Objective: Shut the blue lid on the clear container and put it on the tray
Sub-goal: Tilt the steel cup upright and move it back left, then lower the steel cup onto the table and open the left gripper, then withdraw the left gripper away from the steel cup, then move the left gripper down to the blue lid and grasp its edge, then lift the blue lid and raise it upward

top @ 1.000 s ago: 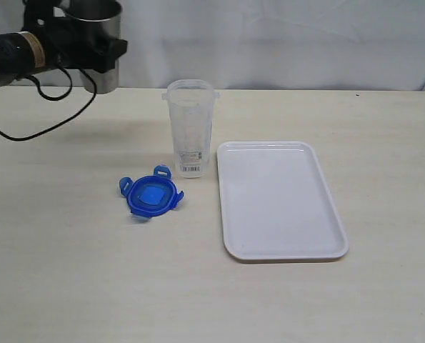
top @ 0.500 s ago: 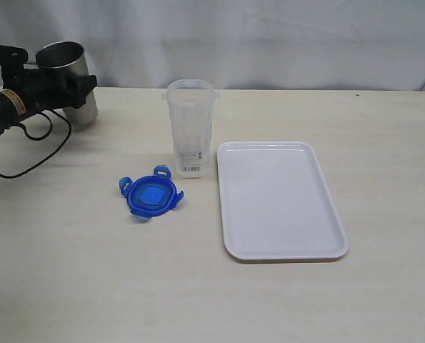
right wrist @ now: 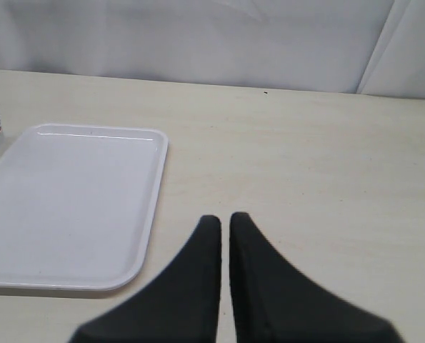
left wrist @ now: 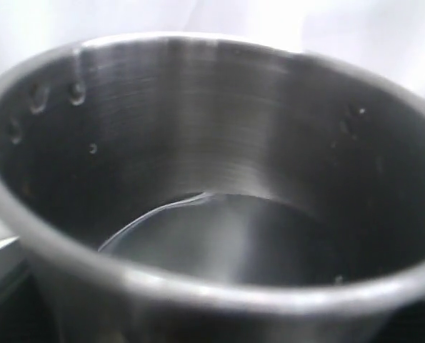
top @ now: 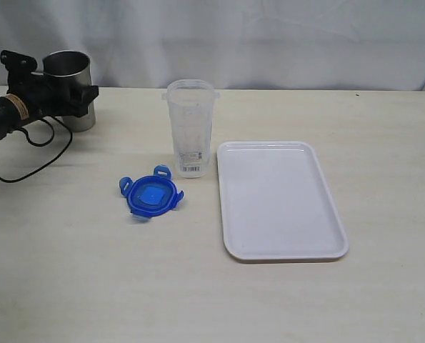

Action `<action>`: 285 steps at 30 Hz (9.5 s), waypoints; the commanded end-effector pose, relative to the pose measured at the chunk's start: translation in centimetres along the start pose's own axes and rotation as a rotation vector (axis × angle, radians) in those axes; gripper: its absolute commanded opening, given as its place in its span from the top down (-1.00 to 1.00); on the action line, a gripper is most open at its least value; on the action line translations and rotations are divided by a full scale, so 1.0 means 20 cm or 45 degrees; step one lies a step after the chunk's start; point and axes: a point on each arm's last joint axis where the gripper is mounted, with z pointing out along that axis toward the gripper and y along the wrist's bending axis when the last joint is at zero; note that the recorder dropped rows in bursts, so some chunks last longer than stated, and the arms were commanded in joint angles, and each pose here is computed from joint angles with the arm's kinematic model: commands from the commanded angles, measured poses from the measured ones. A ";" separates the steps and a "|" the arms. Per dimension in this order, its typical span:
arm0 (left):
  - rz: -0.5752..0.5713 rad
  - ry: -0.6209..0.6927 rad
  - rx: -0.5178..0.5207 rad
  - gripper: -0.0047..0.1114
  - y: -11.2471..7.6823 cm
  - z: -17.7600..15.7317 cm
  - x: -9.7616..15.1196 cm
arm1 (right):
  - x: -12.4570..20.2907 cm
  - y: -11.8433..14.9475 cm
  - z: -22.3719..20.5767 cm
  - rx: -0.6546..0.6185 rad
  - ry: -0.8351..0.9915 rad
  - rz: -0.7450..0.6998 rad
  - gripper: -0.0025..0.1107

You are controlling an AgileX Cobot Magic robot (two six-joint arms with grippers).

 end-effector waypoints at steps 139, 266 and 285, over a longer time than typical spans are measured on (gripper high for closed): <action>-0.584 0.315 0.320 -0.89 -0.30 -1.08 -0.70 | 0.01 0.00 0.00 0.012 0.001 -0.007 0.88; -0.365 1.044 -0.129 0.39 -0.96 -0.29 0.03 | 0.01 0.00 0.00 0.011 0.001 -0.005 0.88; -0.364 1.070 -0.031 0.92 -1.00 -0.36 -0.11 | 0.01 0.00 0.00 0.011 0.001 -0.005 0.88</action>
